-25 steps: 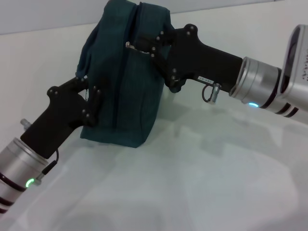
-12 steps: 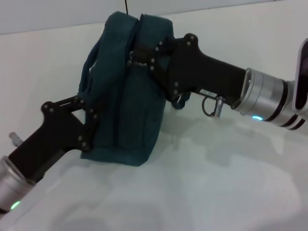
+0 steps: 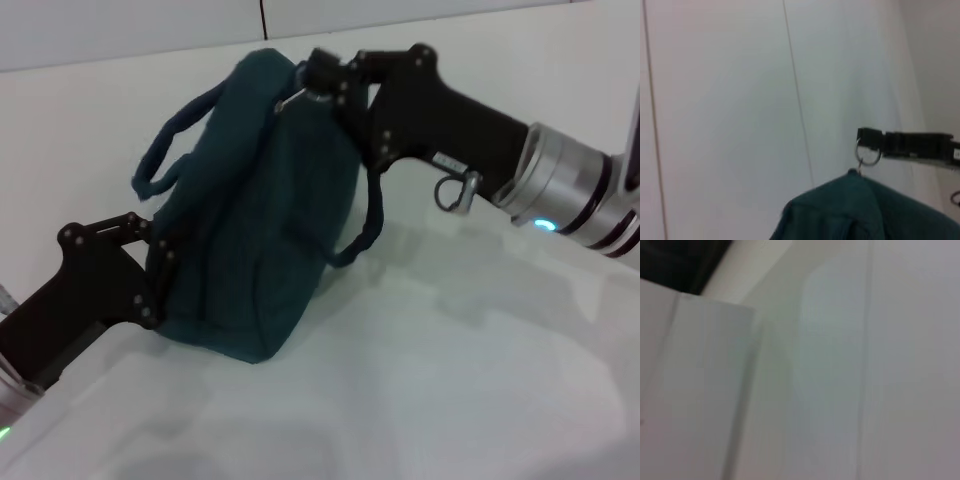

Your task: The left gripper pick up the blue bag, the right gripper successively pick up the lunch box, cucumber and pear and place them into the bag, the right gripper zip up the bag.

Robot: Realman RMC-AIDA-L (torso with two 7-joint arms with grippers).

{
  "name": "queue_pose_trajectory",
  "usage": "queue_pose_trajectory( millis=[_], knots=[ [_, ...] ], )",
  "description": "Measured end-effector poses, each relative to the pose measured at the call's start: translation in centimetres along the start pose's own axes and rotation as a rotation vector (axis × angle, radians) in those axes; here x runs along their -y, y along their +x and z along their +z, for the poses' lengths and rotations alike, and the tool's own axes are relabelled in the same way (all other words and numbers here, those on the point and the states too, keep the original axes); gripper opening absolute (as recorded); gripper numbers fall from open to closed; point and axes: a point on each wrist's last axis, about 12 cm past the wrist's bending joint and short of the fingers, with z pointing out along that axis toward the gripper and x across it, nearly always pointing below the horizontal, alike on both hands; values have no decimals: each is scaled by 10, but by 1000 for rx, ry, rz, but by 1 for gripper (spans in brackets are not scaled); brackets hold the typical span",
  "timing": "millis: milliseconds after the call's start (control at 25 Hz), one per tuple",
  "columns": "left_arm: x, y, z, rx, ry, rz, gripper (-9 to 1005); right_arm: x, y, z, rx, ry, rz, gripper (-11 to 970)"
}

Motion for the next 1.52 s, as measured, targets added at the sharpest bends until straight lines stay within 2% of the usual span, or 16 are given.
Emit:
queue_pose_trajectory(
  millis=[320,680,920,1040,1280,1520],
  knots=[
    [-7,6,3,-63,-36,-25,54,7,5,-11,-15,78,24,8],
    [-18,5,-6,-86,-67,-70,61,13,13,-29,-61,164,46,8],
    [-19,4,-9,-82,-67,-74,83,19,13,-38,-68,211,35,8],
    [-19,2,-9,-71,-58,-98,93,19,13,-39,-66,215,35,8],
    [-28,-3,-5,-60,-38,-254,115,17,13,-35,-67,193,34,7],
    [-23,-2,-13,-57,-48,-241,136,16,13,-33,-64,184,37,7]
  ],
)
